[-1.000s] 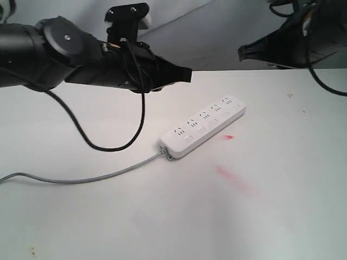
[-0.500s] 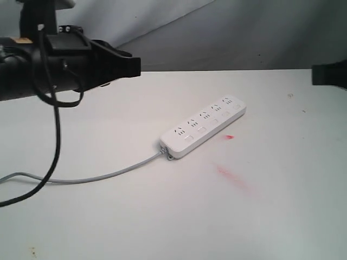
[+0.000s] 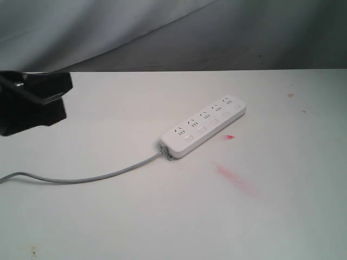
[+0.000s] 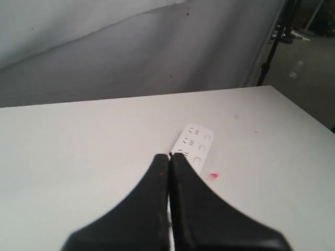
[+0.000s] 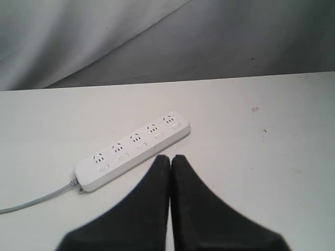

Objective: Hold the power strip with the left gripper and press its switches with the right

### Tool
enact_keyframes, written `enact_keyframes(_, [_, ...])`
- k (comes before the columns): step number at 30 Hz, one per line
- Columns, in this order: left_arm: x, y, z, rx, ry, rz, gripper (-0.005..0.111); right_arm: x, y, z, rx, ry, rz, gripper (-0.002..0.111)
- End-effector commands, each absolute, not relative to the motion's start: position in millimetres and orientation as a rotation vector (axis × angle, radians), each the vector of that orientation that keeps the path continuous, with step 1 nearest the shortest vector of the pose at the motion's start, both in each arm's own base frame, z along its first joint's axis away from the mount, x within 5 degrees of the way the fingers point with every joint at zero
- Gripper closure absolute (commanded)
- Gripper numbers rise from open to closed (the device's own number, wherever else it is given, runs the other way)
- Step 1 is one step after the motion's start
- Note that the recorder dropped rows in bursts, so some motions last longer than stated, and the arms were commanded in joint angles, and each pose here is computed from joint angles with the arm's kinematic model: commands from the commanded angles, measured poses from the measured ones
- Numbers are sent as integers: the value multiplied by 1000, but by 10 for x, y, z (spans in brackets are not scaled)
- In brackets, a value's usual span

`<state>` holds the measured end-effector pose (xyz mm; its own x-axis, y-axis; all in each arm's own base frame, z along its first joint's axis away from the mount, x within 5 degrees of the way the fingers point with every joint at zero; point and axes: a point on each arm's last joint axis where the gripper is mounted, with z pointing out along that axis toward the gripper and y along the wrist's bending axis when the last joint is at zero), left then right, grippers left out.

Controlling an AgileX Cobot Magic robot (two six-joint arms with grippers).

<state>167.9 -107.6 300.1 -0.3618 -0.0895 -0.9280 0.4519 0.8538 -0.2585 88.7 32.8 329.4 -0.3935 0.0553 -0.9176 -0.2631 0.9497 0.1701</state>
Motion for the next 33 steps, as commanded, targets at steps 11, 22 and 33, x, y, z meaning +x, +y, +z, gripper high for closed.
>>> enact_keyframes(11, [1108,-532,2627,145,1658,-476,107,509,76,2793,-110,1857,330,108])
enact_keyframes(22, [964,-136,2417,-128,1613,-287,107,566,92,2691,-93,1823,328,108])
enact_keyframes(33, [931,-23,2289,-208,1745,-170,107,643,278,2046,-223,1765,440,108])
